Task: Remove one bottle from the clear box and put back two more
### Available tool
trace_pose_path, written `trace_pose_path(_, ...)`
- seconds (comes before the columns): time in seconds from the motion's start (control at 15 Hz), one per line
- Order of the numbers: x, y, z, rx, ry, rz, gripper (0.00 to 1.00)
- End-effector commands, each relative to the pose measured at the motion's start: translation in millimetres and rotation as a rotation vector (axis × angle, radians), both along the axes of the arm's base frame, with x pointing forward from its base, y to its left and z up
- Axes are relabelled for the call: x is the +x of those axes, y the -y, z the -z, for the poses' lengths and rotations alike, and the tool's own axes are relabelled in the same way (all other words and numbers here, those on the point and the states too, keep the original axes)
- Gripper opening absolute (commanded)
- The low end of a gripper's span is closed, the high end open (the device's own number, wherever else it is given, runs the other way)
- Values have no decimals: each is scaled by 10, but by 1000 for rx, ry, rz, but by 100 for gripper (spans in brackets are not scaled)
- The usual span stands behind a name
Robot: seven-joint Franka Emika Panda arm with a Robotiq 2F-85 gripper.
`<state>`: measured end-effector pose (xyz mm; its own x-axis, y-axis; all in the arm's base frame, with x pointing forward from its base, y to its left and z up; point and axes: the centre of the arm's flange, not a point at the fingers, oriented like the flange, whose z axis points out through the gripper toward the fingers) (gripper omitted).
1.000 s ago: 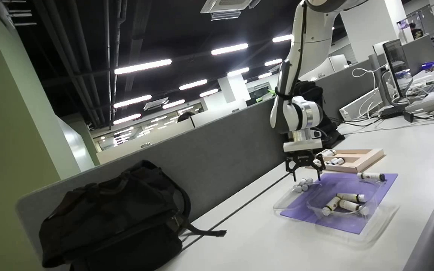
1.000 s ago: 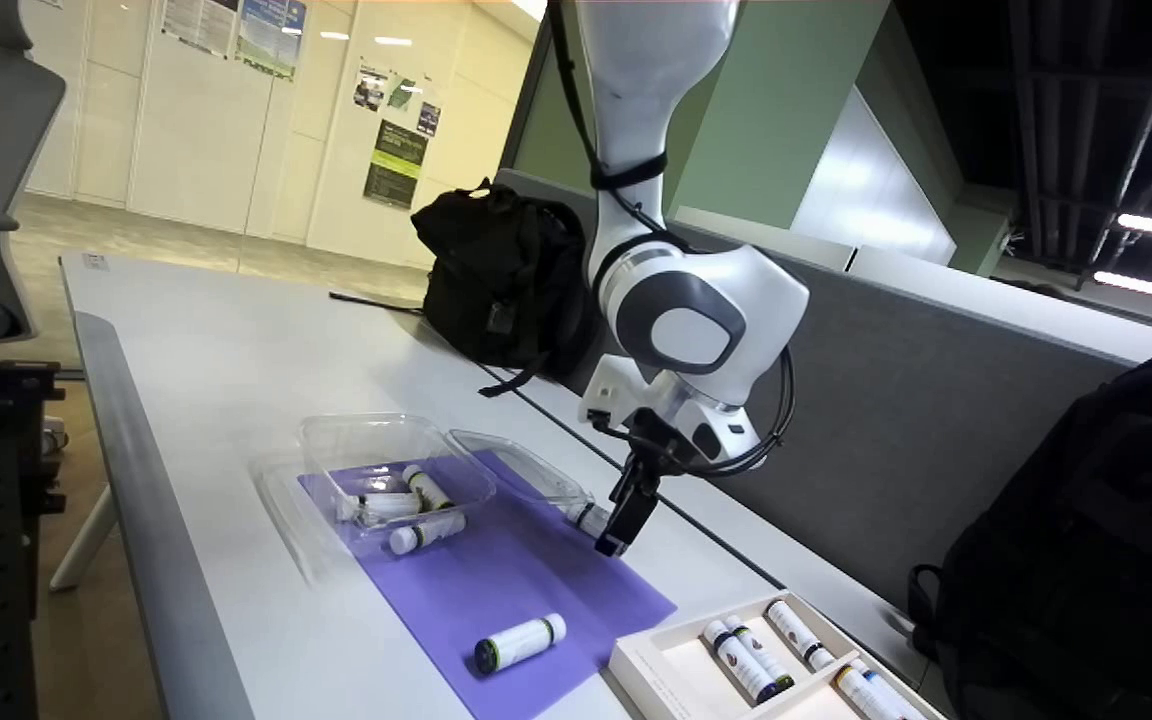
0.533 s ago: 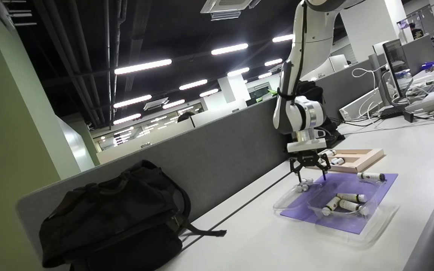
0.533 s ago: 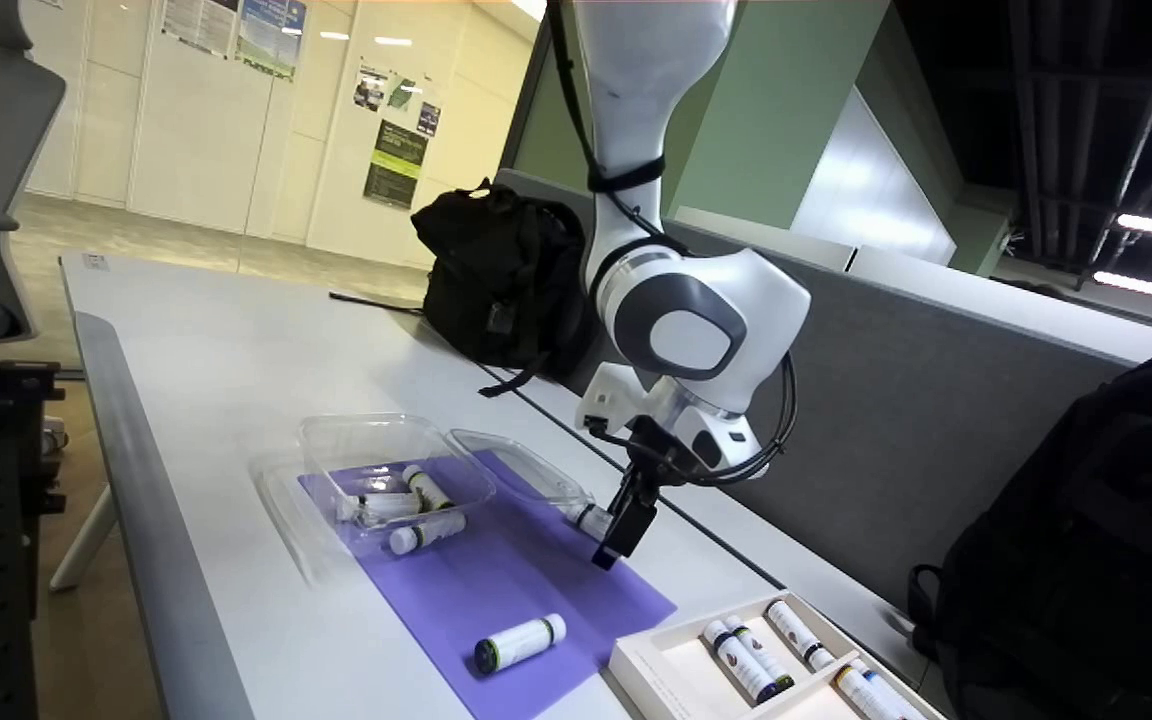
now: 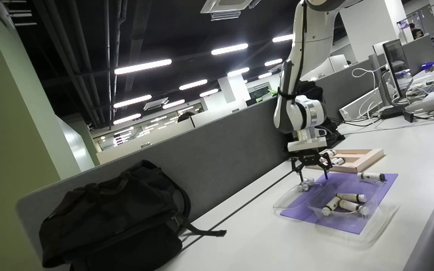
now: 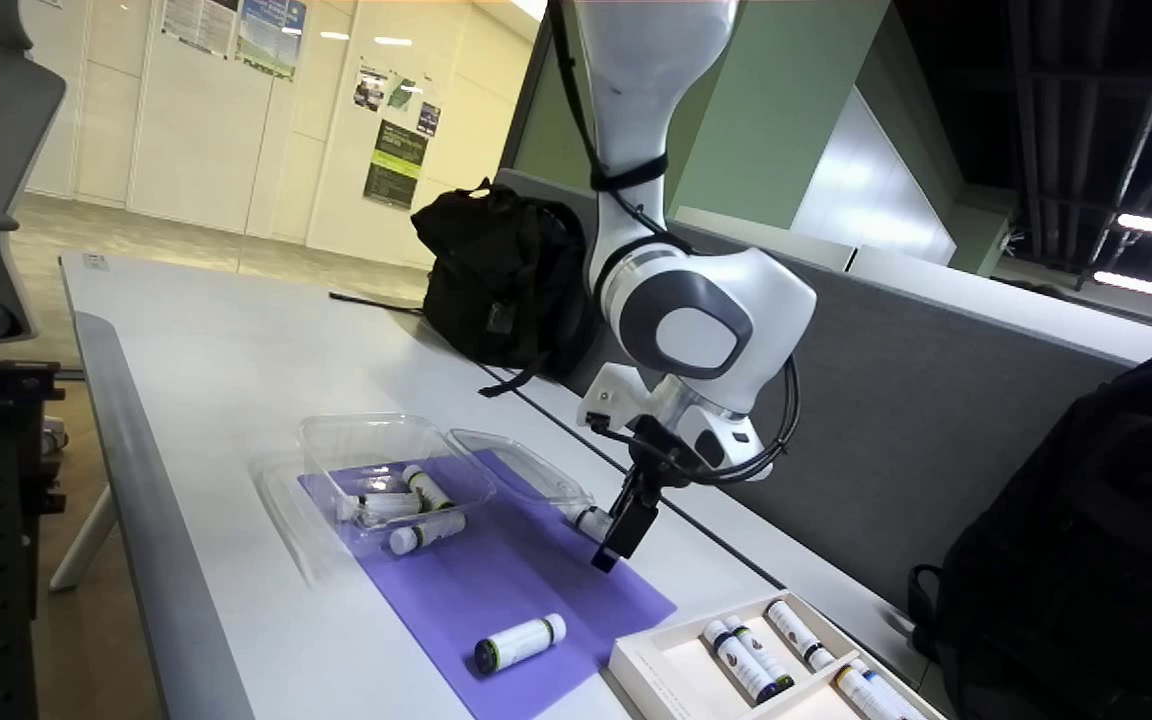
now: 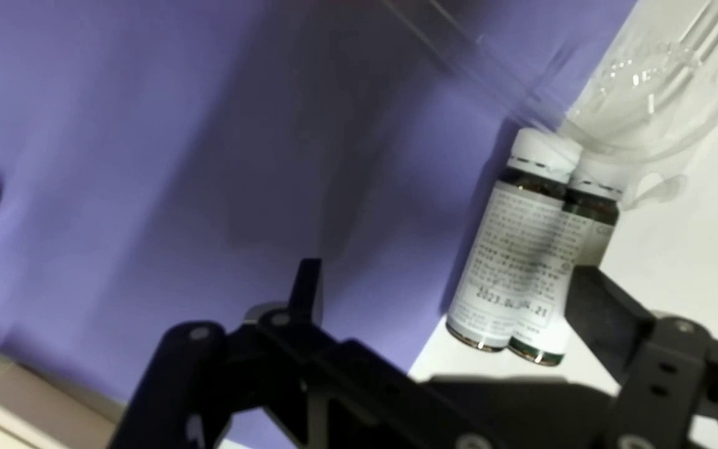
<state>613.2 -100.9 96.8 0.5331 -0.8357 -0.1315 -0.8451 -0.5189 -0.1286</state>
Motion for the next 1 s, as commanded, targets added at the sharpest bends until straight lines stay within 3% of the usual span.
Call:
trace_pose_path(0.0,-139,-39,-125,0,-56,22,100)
trace_pose_path(0.93,-252,26,-17,-3,-74,26,100)
